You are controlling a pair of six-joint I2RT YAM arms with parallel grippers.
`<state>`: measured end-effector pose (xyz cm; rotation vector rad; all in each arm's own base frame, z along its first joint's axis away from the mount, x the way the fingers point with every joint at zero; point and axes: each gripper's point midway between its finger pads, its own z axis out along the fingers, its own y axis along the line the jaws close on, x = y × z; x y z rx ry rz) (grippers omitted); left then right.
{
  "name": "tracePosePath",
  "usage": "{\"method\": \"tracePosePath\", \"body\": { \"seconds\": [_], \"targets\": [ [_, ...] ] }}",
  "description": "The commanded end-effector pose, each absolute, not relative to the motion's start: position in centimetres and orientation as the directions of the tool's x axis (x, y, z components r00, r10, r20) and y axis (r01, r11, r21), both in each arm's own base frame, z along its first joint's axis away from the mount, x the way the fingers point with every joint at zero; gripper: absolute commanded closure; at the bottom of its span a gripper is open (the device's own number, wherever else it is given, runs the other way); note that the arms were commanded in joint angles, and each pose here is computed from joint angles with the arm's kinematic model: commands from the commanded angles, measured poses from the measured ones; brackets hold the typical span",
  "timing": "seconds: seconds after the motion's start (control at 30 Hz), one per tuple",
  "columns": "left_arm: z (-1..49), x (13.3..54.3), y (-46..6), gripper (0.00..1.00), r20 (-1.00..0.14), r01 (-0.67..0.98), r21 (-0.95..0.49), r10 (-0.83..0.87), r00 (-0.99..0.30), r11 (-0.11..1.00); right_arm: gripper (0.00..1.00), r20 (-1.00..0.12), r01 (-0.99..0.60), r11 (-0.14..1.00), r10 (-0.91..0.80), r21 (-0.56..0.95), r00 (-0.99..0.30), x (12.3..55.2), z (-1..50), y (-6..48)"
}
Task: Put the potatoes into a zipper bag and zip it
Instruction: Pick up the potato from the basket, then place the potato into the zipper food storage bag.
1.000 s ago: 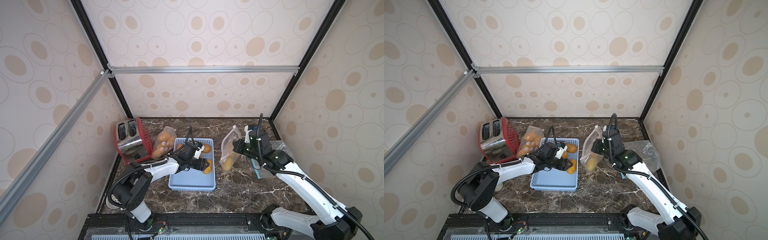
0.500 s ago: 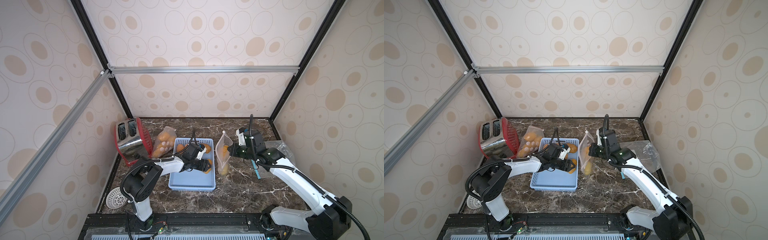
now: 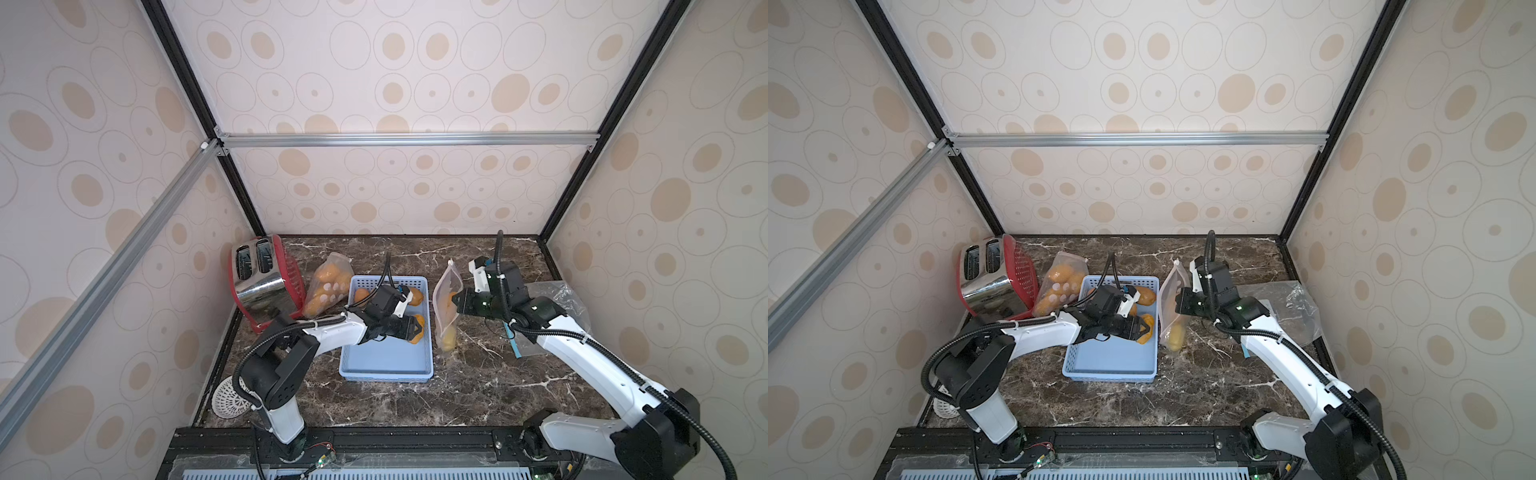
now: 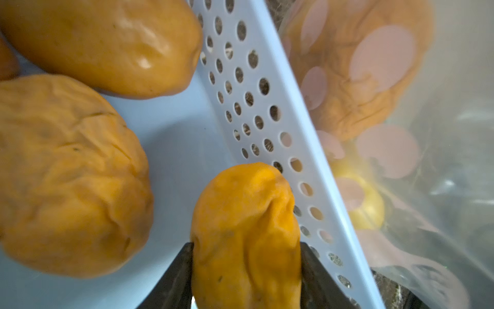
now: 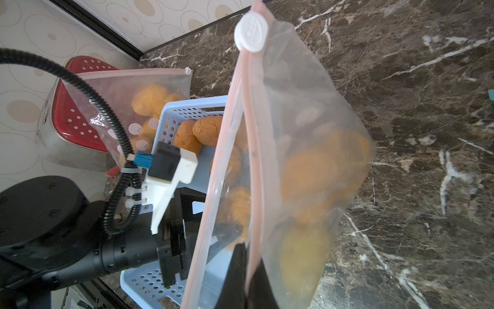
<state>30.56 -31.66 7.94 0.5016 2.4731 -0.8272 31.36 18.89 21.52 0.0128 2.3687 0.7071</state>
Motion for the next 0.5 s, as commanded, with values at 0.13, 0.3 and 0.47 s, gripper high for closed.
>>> {"method": "tracePosePath", "body": {
  "seconds": [0.13, 0.3, 0.47],
  "targets": [
    [14.7, 30.7, -30.5, 0.57, -0.658, 0.512, -0.41, 0.144, -0.739, 0.755, 1.0, -0.588, -0.203, 0.842, 0.158, 0.5, -0.793, 31.3, 21.3, 19.5],
    [20.5, 31.4, -30.2, 0.57, -0.731, 0.532, -0.396, 0.093, -0.676, 0.749, 1.0, -0.585, -0.231, 0.823, 0.144, 0.518, -0.798, 31.1, 21.5, 20.1],
    [27.4, 31.6, -33.2, 0.59, -0.787, 0.634, -0.474, 0.029, -0.617, 0.612, 1.0, -0.579, -0.235, 0.82, 0.138, 0.521, -0.804, 31.1, 21.3, 20.3]
  ]
}}
